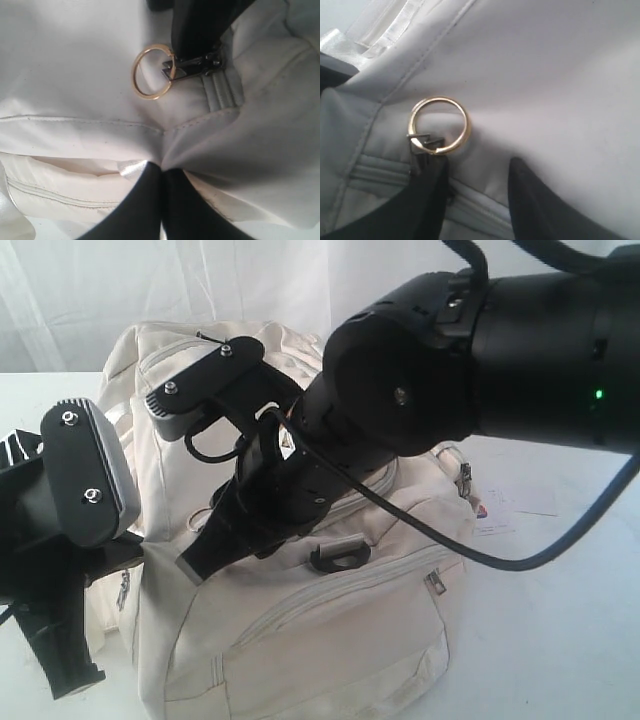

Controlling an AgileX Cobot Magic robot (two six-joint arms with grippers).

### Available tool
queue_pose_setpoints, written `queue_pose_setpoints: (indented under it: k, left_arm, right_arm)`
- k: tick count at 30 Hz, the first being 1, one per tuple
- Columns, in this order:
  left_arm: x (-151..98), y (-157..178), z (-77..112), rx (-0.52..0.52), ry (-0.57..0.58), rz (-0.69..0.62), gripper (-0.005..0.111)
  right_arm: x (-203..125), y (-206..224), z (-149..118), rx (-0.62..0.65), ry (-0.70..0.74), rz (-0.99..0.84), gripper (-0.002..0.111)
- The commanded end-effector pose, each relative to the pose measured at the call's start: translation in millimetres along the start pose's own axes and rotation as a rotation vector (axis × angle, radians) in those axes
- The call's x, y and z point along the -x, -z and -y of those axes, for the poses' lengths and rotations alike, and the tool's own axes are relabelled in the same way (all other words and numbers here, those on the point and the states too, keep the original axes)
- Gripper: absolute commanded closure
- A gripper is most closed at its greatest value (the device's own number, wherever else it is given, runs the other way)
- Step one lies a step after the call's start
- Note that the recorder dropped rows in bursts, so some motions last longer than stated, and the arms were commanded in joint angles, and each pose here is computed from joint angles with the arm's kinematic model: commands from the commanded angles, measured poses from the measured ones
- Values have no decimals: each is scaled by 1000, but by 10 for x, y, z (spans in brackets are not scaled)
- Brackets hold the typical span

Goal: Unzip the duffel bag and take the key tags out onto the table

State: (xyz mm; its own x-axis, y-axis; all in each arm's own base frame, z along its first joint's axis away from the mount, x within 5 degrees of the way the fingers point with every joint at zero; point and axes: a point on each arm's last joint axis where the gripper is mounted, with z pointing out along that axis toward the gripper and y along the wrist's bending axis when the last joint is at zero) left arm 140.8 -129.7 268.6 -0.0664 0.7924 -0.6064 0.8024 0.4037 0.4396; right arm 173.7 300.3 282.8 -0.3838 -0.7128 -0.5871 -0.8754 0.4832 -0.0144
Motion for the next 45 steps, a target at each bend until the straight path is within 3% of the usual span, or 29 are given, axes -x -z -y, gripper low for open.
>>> queue_pose_setpoints:
  k: [1,15,19,26,31,45]
  left_arm:
    - [78,67,-16,21,19,83,107]
    - [78,67,-16,21,19,83,107]
    - [78,67,-16,21,19,83,107]
    - [78,67,-16,21,19,83,107]
    - [80,67,-18,23,19,85,107]
    - [81,67,-18,23,19,87,107]
  right_arm:
    - [60,90,5,1,-12,55,69]
    - [89,143,-15,17,-3,62,69]
    - [93,165,-16,91,2,50,69]
    - [119,282,338,229,-61,73,69]
    - [44,226,408,388,-83,15,69]
    - [51,21,414,419,-42,24,69]
